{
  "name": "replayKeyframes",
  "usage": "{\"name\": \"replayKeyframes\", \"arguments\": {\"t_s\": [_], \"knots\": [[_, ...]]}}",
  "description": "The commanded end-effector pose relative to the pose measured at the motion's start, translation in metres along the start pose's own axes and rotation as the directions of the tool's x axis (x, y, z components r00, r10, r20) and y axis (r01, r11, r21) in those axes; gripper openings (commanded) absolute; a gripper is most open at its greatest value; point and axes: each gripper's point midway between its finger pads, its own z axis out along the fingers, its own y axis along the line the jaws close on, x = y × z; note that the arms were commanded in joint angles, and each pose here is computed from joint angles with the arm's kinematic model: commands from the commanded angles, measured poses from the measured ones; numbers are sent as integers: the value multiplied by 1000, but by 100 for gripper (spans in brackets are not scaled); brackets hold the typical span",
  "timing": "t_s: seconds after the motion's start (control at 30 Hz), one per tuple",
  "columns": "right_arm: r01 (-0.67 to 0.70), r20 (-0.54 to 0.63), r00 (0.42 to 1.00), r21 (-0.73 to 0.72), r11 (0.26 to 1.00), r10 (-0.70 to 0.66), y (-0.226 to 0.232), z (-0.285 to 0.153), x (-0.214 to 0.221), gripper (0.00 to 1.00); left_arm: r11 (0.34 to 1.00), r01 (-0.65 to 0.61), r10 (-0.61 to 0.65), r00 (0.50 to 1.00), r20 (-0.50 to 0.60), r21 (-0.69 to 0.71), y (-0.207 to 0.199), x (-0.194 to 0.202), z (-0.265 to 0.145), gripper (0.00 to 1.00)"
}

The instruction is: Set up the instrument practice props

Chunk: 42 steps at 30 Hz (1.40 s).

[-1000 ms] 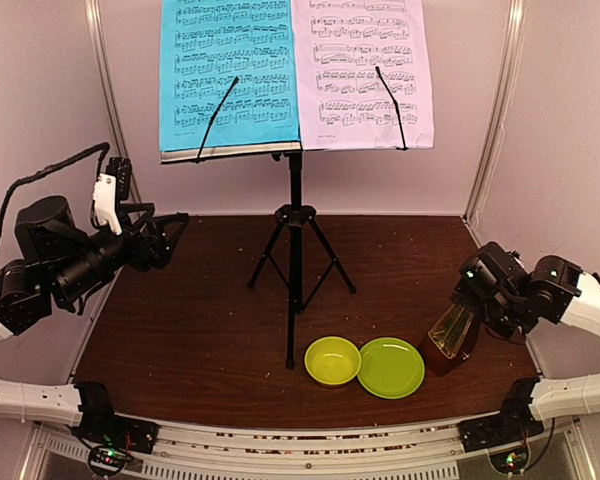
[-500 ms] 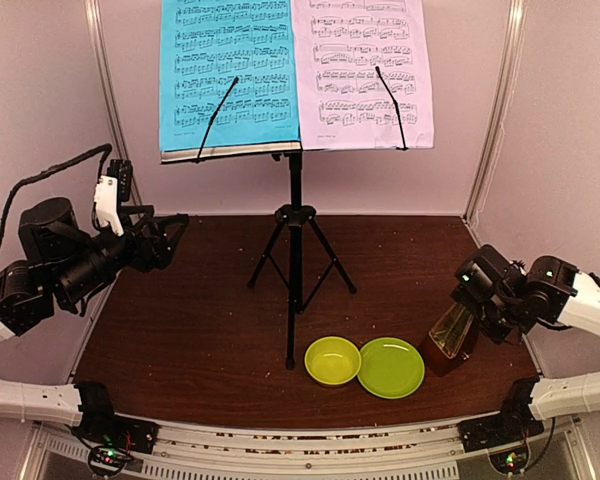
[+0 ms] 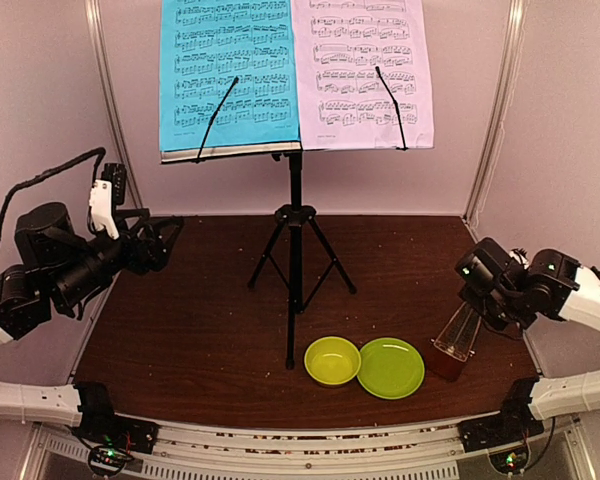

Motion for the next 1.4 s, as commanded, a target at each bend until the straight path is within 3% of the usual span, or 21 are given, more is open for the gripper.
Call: {"name": "replayKeyframes", "arguments": {"t_s": [0.0,0.23,0.27,0.37,0.43,0.77,1.37], "knots": [[62,69,996,-84,995,-57,30,-10,-21,56,1000,20,-20,1000,16,19,-2,-2,0,84],[236,120,968,-134,962,-221,57,-14,-29,56,1000,10,-10,1000,7,17,-3,-1,2,83],[245,120,966,-129,961,-231,55,-14,-29,62,1000,10,-10,1000,8,16,-3,-1,1,83],[262,123,961,-130,956,-247,49,-15,-29,91,1000,11,-11,1000,14,13,-2,-3,0,83],[257,109,964,-131,957,-244,42,-16,-27,100,1000,10,-11,1000,13,12,-1,-3,0,83],[268,18,963,-16,963,-268,8,5,14,100,1000,-15,15,1000,-1,9,-5,1,7,83],[260,54,962,98,961,-266,-22,43,49,98,1000,-14,14,1000,-2,-1,-2,2,5,84]]}}
